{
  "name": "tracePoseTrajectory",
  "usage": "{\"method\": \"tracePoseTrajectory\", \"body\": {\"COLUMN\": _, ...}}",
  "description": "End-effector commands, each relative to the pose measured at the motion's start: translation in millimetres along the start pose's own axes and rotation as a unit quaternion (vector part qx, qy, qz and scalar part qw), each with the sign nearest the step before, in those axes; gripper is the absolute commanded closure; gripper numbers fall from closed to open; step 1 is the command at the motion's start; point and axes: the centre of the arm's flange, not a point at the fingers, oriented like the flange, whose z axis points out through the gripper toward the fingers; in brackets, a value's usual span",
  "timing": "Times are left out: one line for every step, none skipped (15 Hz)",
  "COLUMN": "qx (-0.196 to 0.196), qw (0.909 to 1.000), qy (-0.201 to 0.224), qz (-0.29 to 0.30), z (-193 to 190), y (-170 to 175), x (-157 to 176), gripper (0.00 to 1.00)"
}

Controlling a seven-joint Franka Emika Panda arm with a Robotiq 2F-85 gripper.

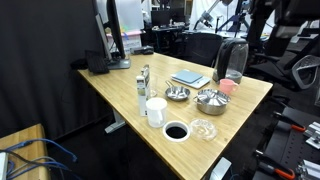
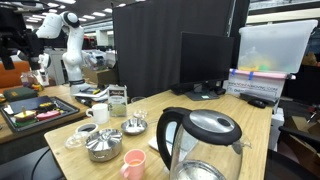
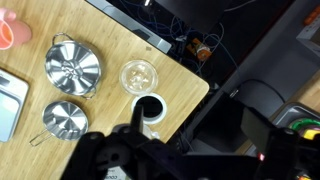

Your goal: Pour the contents in the white mug onto the silver pan

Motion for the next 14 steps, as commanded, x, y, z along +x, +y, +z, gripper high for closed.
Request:
{"method": "tracePoseTrajectory", "body": {"qx": 0.028, "qw": 0.9971, "qy": 0.001, "qz": 0.071, "z": 6.9, "y": -28.5, "x": 21.0, "gripper": 0.0}}
{"method": "tracePoseTrajectory", "body": {"qx": 0.023, "qw": 0.9951, "qy": 0.007, "qz": 0.096, "z": 9.7, "y": -35.4, "x": 25.2, "gripper": 0.0}}
{"method": "tracePoseTrajectory", "body": {"qx": 0.01, "qw": 0.9917, "qy": 0.012, "qz": 0.128, "z": 14.1, "y": -41.2, "x": 31.0, "gripper": 0.0}}
{"method": "tracePoseTrajectory", "body": {"qx": 0.005, "qw": 0.9878, "qy": 0.013, "qz": 0.155, "z": 20.6, "y": -42.8, "x": 38.4, "gripper": 0.0}}
{"method": "tracePoseTrajectory", "body": {"qx": 0.002, "qw": 0.983, "qy": 0.016, "qz": 0.183, "z": 27.4, "y": -44.4, "x": 44.8, "gripper": 0.0}}
{"method": "tracePoseTrajectory", "body": {"qx": -0.004, "qw": 0.9773, "qy": 0.017, "qz": 0.211, "z": 36.0, "y": -45.0, "x": 53.2, "gripper": 0.0}}
{"method": "tracePoseTrajectory", "body": {"qx": -0.007, "qw": 0.9707, "qy": 0.018, "qz": 0.239, "z": 44.3, "y": -44.6, "x": 60.6, "gripper": 0.0}}
{"method": "tracePoseTrajectory", "body": {"qx": 0.004, "qw": 0.9804, "qy": 0.017, "qz": 0.196, "z": 35.4, "y": -39.2, "x": 36.5, "gripper": 0.0}}
{"method": "tracePoseTrajectory", "body": {"qx": 0.002, "qw": 0.979, "qy": 0.012, "qz": 0.203, "z": 42.0, "y": -38.3, "x": 39.8, "gripper": 0.0}}
{"method": "tracePoseTrajectory", "body": {"qx": 0.002, "qw": 0.9793, "qy": 0.01, "qz": 0.202, "z": 43.6, "y": -38.3, "x": 40.2, "gripper": 0.0}}
{"method": "tracePoseTrajectory", "body": {"qx": 0.002, "qw": 0.9795, "qy": 0.013, "qz": 0.201, "z": 41.4, "y": -39.1, "x": 39.5, "gripper": 0.0}}
{"method": "tracePoseTrajectory", "body": {"qx": 0.002, "qw": 0.9795, "qy": 0.017, "qz": 0.201, "z": 37.8, "y": -39.8, "x": 38.4, "gripper": 0.0}}
{"method": "tracePoseTrajectory", "body": {"qx": 0.002, "qw": 0.9796, "qy": 0.019, "qz": 0.2, "z": 35.9, "y": -40.2, "x": 37.9, "gripper": 0.0}}
{"method": "tracePoseTrajectory", "body": {"qx": 0.002, "qw": 0.9796, "qy": 0.02, "qz": 0.2, "z": 35.7, "y": -40.5, "x": 37.7, "gripper": 0.0}}
